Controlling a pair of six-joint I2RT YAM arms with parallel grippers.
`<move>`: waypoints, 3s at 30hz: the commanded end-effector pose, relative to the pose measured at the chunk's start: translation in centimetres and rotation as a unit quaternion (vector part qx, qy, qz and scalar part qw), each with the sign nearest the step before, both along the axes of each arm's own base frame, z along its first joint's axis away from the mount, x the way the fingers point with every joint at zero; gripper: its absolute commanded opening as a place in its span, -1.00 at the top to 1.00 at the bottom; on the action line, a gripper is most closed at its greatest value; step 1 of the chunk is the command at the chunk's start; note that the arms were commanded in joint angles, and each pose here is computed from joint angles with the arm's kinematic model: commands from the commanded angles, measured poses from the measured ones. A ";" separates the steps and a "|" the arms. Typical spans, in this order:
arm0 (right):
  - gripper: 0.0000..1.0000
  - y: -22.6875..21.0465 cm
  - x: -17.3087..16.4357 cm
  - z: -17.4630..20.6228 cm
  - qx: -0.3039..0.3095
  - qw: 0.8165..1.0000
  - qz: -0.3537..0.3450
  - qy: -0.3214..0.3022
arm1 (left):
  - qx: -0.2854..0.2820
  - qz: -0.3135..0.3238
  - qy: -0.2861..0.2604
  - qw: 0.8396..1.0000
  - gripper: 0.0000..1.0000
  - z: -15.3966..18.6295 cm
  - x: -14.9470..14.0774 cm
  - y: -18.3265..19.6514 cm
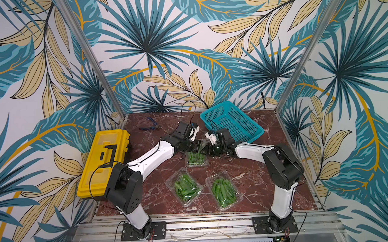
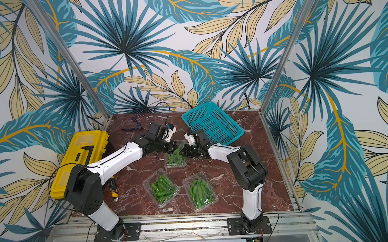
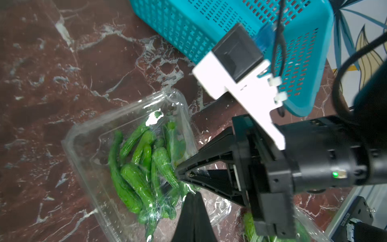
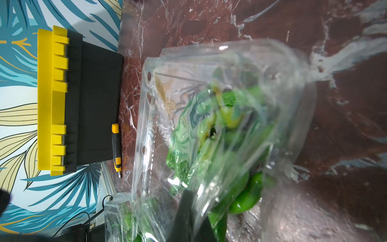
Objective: Take small green peppers out of containers
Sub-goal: Open the packing box at the center of the board.
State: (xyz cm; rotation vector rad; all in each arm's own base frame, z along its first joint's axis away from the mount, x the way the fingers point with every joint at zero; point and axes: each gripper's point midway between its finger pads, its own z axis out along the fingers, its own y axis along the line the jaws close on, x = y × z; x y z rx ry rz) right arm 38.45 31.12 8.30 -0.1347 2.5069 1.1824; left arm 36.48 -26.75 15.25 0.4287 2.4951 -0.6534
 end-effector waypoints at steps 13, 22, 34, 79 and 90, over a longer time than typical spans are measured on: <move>0.89 -0.1 1.7 -0.2 0.015 0.999 -0.032 0.016 | 0.000 -0.054 0.011 0.998 0.25 -2.1 -2.3 -3.6; 0.89 0.5 2.9 -0.2 0.061 0.996 -0.054 0.044 | 0.061 -0.021 -0.068 0.996 0.04 -1.0 -1.8 -3.2; 0.89 0.1 3.8 -0.2 0.079 0.992 -0.082 0.061 | 0.053 -0.024 -0.097 0.994 -0.25 -0.2 -3.0 -3.0; 0.91 0.1 4.1 -0.1 0.113 0.986 -0.096 0.072 | 0.107 0.078 -0.137 0.982 -0.39 -2.2 1.6 -1.9; 0.91 0.3 4.0 0.1 0.122 0.986 -0.088 0.076 | 0.133 0.104 -0.133 0.977 -0.28 -3.9 2.7 -1.5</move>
